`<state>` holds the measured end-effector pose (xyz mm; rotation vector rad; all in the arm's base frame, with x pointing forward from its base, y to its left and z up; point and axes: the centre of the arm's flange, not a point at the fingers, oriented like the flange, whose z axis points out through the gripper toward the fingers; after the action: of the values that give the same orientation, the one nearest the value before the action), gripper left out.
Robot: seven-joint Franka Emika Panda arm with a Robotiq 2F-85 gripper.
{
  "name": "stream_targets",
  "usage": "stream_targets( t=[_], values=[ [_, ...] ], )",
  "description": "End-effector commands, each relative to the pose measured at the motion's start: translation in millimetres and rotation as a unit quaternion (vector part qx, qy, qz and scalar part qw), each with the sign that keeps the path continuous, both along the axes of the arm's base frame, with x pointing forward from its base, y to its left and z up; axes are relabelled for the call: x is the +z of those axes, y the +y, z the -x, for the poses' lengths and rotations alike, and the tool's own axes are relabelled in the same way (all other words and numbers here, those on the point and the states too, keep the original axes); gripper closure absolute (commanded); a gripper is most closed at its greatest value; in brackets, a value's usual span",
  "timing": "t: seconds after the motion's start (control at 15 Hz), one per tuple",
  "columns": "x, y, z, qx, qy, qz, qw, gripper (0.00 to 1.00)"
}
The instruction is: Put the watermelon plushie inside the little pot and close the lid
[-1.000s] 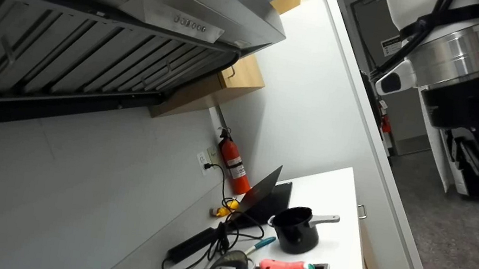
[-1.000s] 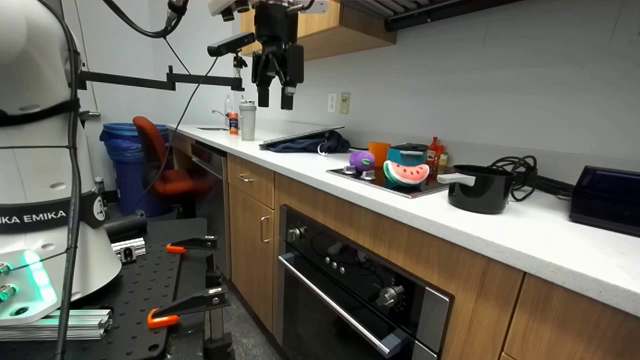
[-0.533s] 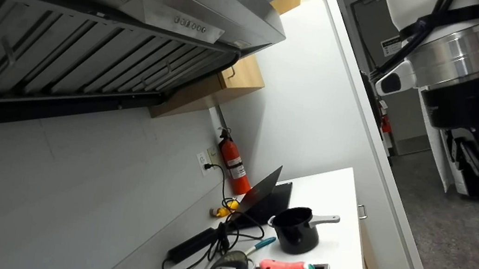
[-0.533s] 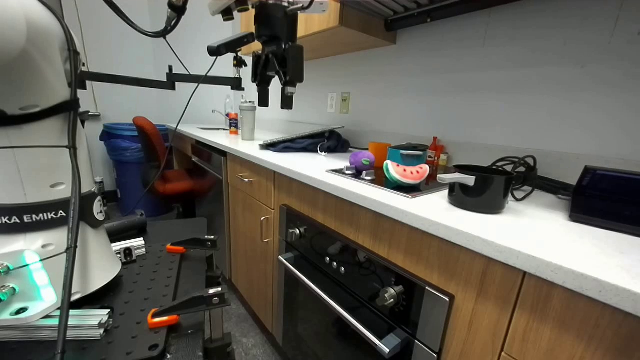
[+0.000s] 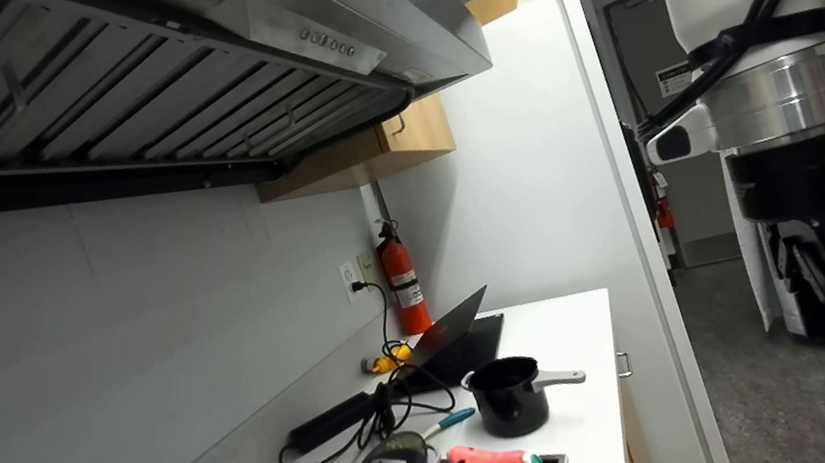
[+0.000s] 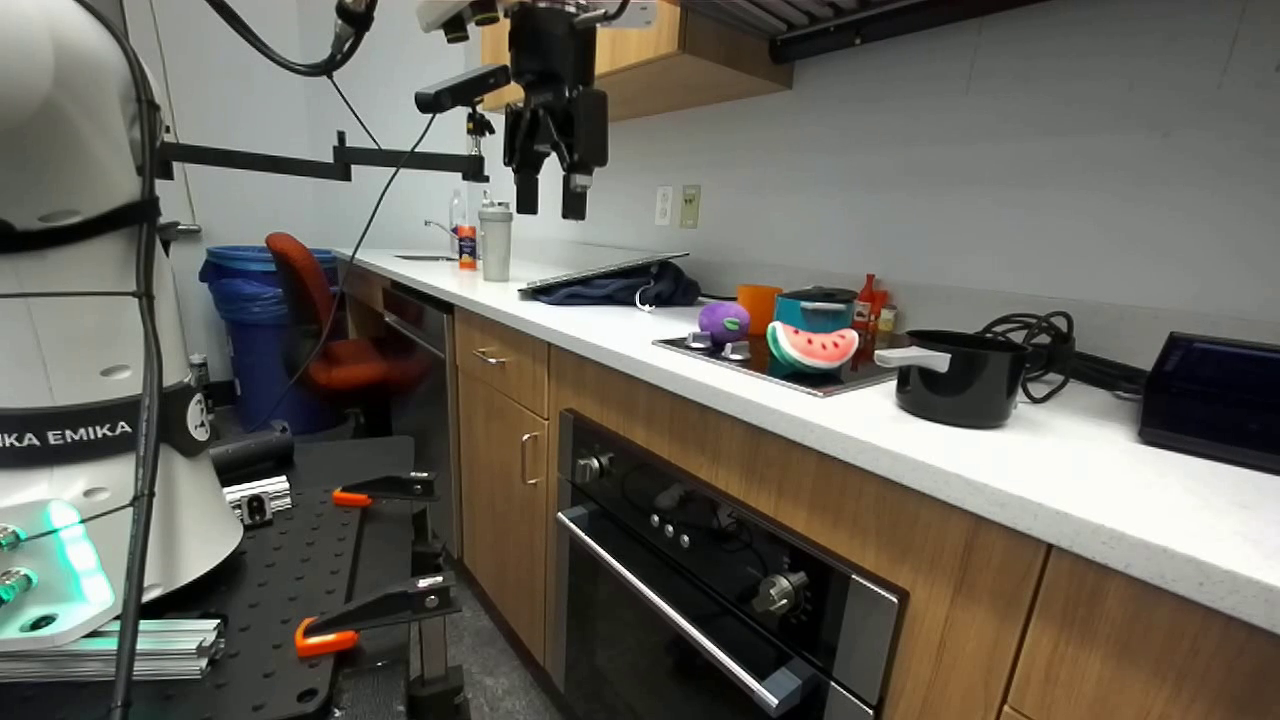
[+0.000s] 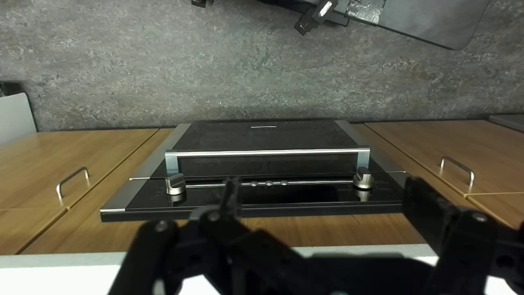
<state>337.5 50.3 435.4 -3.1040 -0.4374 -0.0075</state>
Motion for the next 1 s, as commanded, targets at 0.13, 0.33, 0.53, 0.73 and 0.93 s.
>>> stream_targets(
  t=[0.13,0.33,0.53,0.73,0.93],
  values=[
    [0.0,0.0,0.0,0.000,0.000,0.000,1.0000,0.00],
    [0.0,0.0,0.0,0.000,0.000,0.000,1.0000,0.00],
    [0.0,0.0,0.0,0.000,0.000,0.000,1.0000,0.00],
    [0.0,0.0,0.0,0.000,0.000,0.000,1.0000,0.00],
    [-4.0,-4.7,-6.8,0.003,-0.002,0.001,1.0000,0.00]
  ],
)
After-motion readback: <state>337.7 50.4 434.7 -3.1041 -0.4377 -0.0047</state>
